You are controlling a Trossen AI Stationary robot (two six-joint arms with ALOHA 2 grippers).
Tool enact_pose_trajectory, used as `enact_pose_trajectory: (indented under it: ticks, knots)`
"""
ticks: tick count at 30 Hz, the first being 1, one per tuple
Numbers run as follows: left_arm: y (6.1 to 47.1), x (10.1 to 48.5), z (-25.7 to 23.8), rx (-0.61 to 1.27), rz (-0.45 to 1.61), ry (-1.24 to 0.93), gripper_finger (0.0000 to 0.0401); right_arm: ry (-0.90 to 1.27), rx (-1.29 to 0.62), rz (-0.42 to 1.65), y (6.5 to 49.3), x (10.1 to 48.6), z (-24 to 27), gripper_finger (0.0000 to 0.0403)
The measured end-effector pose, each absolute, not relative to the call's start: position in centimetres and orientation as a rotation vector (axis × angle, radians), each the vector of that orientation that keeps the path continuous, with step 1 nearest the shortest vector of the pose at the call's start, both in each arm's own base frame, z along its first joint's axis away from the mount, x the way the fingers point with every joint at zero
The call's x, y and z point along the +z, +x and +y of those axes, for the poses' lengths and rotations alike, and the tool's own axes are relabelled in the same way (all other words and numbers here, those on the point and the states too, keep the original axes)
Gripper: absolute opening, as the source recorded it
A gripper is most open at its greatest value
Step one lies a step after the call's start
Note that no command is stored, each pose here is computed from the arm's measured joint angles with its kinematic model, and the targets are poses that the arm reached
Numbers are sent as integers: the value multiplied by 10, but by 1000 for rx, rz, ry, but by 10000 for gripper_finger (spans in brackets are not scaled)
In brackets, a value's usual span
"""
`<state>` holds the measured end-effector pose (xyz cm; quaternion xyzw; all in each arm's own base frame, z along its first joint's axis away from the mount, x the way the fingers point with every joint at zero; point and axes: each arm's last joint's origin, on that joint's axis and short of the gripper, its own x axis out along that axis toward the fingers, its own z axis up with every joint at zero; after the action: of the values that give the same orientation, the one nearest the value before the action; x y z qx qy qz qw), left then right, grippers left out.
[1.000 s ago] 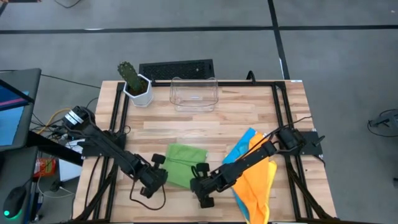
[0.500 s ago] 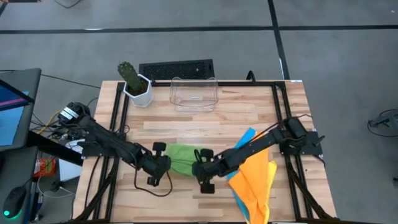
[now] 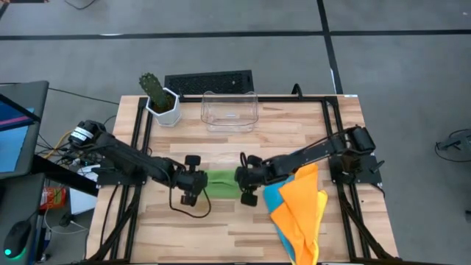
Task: Fold microfiber towels
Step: Fold the green towel
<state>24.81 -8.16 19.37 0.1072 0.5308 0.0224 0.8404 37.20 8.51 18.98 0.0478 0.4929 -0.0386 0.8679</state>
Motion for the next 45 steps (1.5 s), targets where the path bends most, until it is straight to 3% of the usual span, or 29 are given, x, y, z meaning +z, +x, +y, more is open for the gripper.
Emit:
enact_pose_trajectory:
  ticks: [18, 22, 29, 35, 40, 45]
  knots:
    - [258, 181, -43, 115, 1077, 211, 4, 83, -120, 1121, 374, 182, 41, 46]
    - [261, 182, -35, 189, 1041, 218, 32, 89, -150, 1150, 372, 180, 35, 70]
    - [263, 179, -30, 98, 1072, 119, 103, 142, -201, 1146, 373, 180, 23, 128]
    - [262, 182, -25, 237, 1041, 198, 155, 149, -194, 1128, 374, 183, 22, 188]
    - [262, 204, -17, 270, 967, 194, 170, 138, -139, 1018, 381, 192, 35, 210]
    - [251, 230, -12, 208, 894, 18, 162, 132, -105, 954, 392, 183, 47, 198]
